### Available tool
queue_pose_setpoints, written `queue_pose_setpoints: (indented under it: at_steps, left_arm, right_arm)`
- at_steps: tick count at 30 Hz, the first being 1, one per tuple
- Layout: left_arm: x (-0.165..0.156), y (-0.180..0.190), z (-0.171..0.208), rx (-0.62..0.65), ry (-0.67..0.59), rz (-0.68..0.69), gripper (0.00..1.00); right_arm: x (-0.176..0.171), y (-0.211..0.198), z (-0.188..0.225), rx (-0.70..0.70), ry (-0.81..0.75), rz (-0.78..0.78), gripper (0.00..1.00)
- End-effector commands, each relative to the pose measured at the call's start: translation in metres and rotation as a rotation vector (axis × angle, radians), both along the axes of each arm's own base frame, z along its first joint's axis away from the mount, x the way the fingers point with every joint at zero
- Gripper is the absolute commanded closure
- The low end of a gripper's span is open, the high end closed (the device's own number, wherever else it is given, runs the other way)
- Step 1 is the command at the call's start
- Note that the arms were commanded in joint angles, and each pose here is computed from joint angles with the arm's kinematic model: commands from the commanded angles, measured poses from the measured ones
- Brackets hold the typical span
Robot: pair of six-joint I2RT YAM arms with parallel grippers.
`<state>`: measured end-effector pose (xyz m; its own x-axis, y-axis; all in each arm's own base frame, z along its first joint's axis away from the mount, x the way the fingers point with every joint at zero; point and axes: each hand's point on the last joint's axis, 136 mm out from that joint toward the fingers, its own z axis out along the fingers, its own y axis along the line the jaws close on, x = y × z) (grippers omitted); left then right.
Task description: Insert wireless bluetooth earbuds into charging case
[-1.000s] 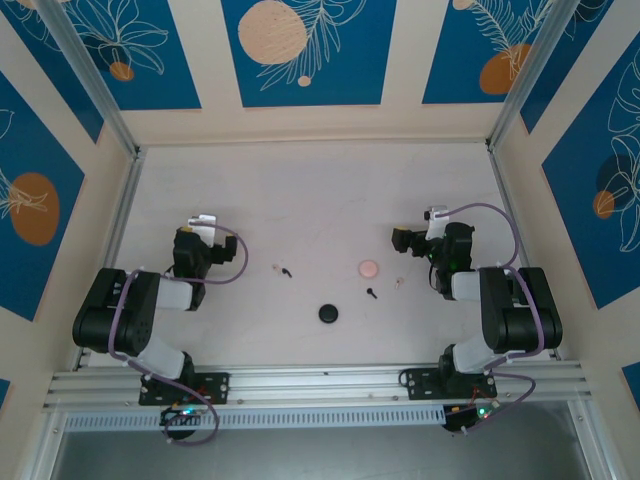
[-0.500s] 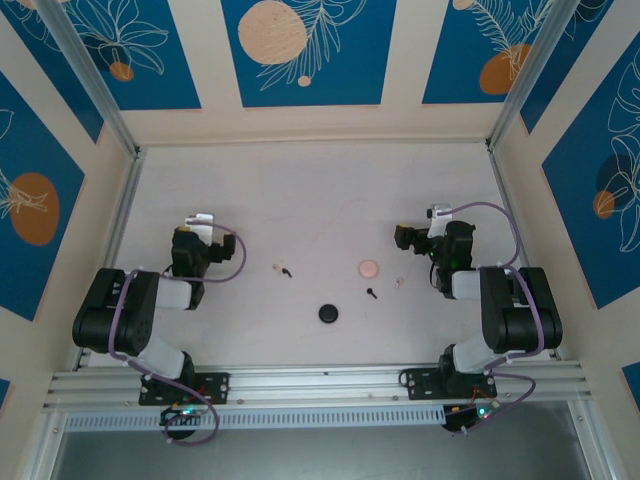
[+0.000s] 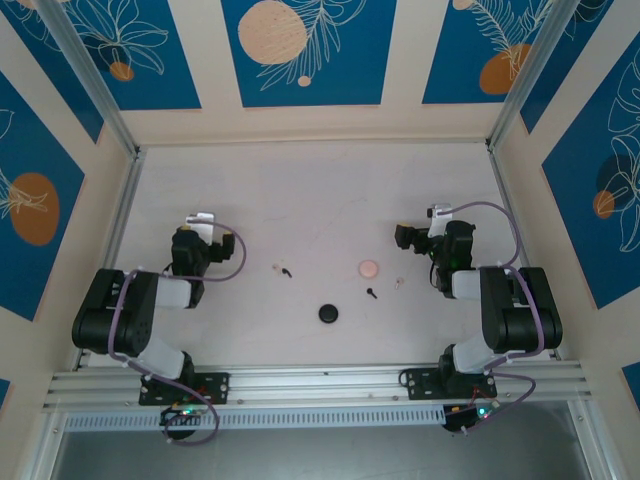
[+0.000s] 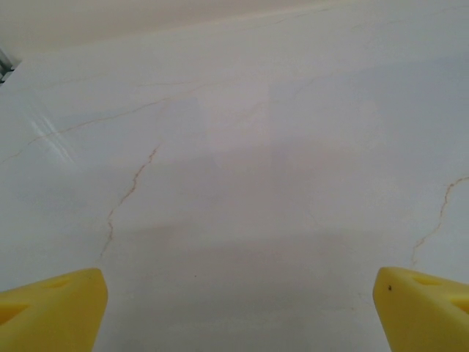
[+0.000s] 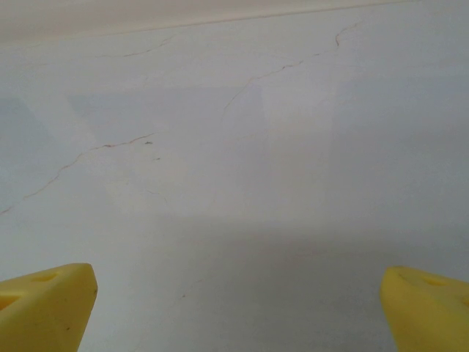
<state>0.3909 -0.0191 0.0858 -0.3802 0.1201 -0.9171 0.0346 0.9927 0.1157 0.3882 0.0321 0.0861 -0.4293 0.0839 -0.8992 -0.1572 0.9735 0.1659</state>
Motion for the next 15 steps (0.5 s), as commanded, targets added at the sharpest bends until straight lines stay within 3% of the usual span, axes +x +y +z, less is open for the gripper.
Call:
queue_pose_setpoints:
  at_steps: [1,9,15]
  left_arm:
    - [0.007,-0.005,0.033,0.005,-0.017,-0.025,0.12]
    - [-0.006,-0.047,0.106,-0.053,0.044,-0.128,0.19]
    - [-0.027,-0.090,0.110,-0.053,0.240,-0.221,0.22]
  right_arm:
    - [0.009,-0.004,0.028,-0.006,-0.002,-0.035,0.01]
    - [-0.025,0.008,0.093,0.079,0.320,-0.040,0.01]
    - [-0.075,0.023,0.110,0.158,0.605,-0.101,0.01]
